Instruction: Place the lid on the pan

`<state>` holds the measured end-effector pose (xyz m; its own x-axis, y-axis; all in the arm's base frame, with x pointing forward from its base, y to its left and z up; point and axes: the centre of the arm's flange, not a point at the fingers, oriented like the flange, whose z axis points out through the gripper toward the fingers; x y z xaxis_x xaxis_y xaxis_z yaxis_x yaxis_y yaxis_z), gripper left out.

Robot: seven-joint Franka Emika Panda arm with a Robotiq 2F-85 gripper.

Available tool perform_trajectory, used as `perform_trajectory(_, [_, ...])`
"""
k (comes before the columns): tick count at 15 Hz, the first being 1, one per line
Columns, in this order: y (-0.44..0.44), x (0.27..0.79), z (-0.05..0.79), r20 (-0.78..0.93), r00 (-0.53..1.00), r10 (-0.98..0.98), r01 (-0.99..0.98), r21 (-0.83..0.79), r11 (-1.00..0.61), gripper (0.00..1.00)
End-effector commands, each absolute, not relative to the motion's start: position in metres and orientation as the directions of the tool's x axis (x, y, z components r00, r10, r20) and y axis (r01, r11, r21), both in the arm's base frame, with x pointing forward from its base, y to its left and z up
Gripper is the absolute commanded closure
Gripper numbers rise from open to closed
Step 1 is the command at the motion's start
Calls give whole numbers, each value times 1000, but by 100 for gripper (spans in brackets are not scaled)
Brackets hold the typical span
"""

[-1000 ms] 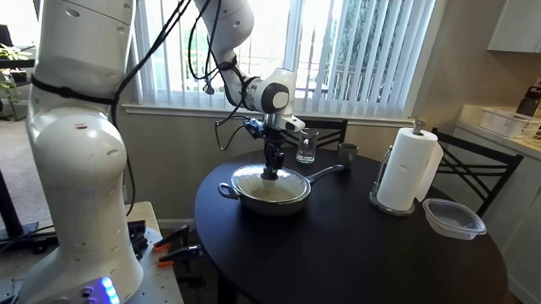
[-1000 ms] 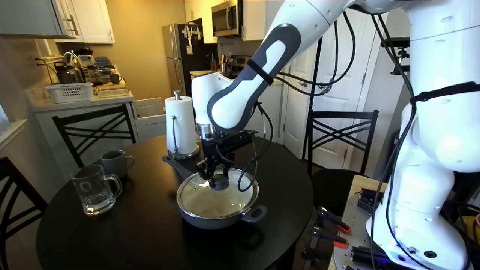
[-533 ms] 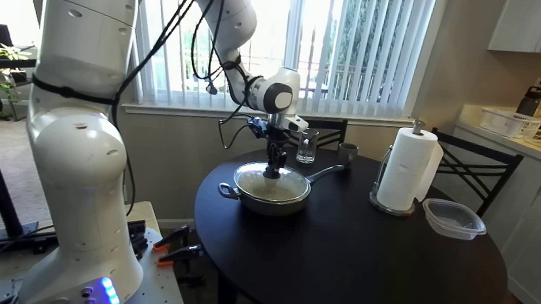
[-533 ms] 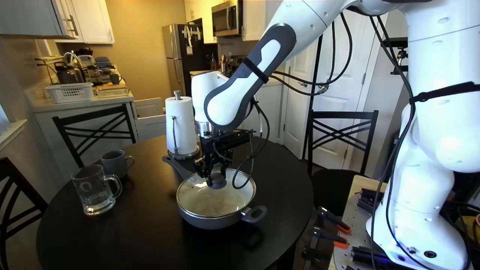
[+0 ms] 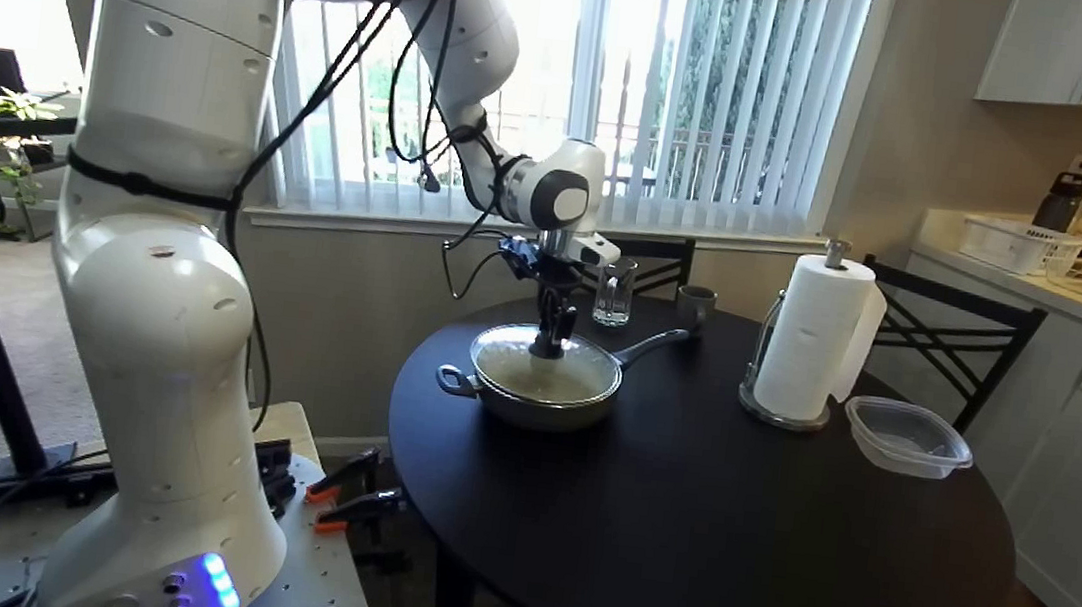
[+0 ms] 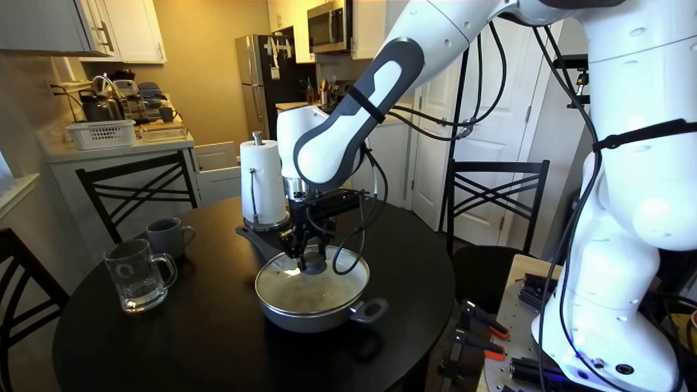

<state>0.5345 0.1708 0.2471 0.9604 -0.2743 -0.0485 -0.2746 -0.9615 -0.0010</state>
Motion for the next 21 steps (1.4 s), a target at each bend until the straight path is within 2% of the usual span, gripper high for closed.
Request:
perform_trajectory(1, [168,542,247,-28,959,-281,-281,-13,-960,67])
perform_trajectory(18, [159,545,248,78,958,-274,-277,25,-961,67])
perform_trajectory(19, [158,545,247,78,959,-272,-276,39,-961,27])
perform_trajectory(21, [157,545,246,85,961,-262,-267,51,-962,10])
